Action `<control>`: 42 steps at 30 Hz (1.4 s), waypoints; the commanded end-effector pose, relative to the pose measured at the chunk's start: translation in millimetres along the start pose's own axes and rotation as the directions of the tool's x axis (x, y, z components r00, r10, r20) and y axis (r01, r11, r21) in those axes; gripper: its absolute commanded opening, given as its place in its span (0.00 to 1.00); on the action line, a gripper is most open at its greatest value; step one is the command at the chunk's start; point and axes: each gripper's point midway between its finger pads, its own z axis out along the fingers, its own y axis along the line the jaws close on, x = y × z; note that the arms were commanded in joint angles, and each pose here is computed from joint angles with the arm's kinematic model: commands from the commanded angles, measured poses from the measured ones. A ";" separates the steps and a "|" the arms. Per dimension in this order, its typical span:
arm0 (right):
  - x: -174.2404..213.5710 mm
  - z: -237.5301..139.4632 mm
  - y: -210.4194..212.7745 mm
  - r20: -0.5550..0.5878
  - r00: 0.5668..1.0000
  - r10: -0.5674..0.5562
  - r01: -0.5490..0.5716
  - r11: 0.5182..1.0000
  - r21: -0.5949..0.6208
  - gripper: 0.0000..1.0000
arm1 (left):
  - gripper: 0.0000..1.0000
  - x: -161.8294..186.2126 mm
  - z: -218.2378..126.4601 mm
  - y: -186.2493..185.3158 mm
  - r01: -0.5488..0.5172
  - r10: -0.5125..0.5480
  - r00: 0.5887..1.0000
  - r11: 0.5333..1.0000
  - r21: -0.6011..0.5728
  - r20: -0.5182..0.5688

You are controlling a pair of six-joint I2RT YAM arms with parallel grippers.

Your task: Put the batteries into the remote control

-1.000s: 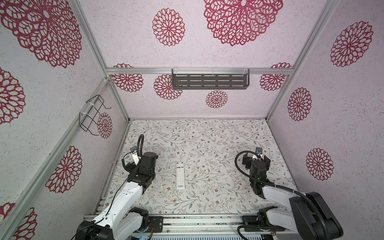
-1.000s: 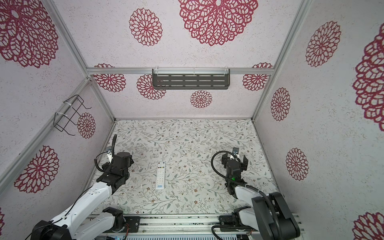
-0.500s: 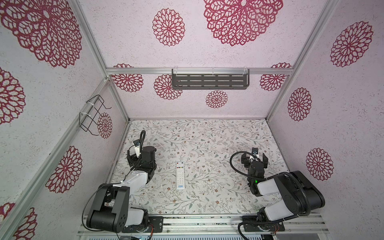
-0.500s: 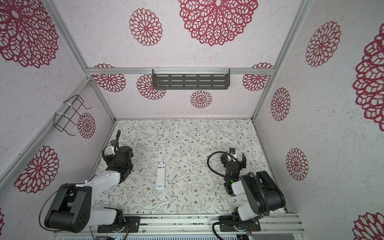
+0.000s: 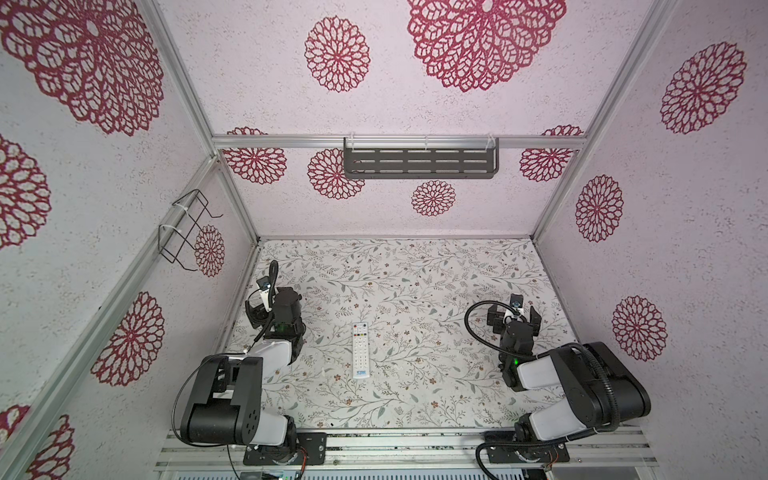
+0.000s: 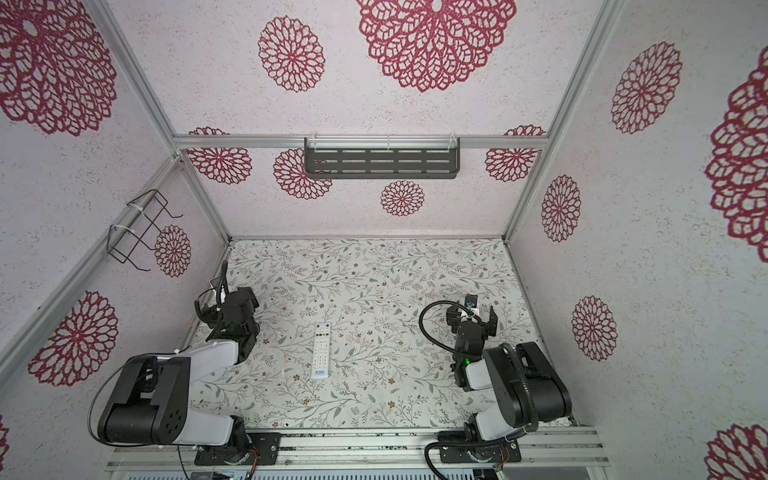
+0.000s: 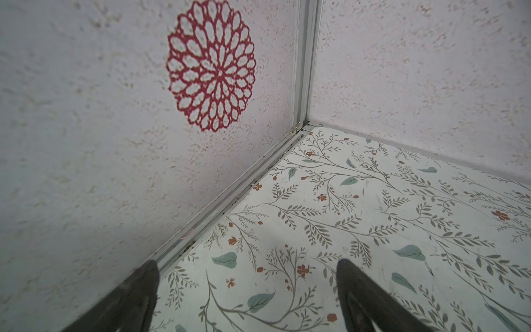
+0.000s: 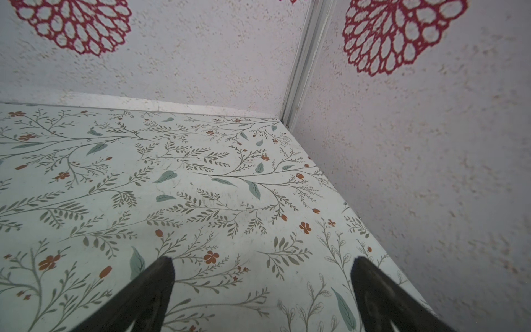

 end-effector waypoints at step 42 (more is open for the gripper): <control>0.3 19.3 -15.8 -0.011 0.987 0.158 -0.159 0.987 -0.010 0.99 | 0.97 16.8 14.9 -17.8 0.042 -0.053 0.998 0.969 0.243 0.042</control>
